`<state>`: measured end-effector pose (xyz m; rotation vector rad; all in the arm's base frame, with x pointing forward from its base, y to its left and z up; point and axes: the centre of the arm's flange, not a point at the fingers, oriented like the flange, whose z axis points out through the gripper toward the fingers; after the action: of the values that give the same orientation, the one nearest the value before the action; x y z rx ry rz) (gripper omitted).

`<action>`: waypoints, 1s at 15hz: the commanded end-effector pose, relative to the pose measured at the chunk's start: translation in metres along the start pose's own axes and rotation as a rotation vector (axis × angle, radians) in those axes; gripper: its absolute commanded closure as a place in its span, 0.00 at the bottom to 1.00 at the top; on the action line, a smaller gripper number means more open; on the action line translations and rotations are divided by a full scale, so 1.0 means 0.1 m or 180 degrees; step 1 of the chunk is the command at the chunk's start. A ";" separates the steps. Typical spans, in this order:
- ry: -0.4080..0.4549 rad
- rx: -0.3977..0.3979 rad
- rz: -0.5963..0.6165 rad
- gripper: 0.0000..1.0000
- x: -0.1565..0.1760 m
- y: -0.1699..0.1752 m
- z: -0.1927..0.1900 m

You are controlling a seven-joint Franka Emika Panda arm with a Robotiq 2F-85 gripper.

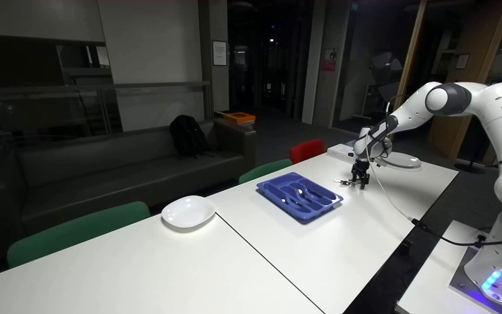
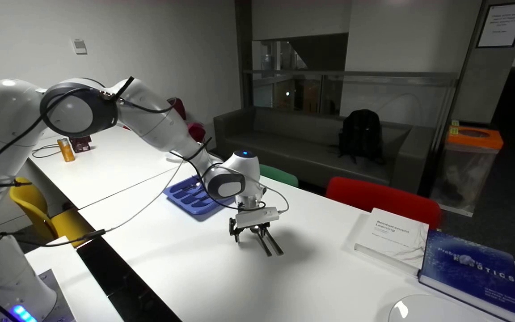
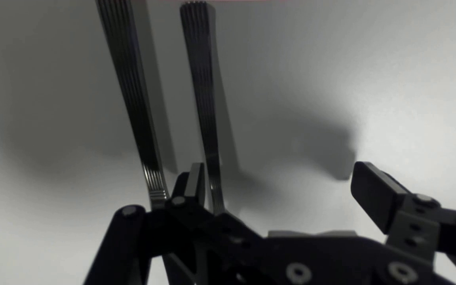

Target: Pick up the silver cutlery from the counter and place it on the blue tray

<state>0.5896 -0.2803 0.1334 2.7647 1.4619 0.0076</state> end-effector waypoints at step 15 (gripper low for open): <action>0.0054 0.0039 0.0046 0.99 -0.03 0.19 -0.10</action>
<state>0.6010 -0.2883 0.1405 2.7668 1.4534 0.0114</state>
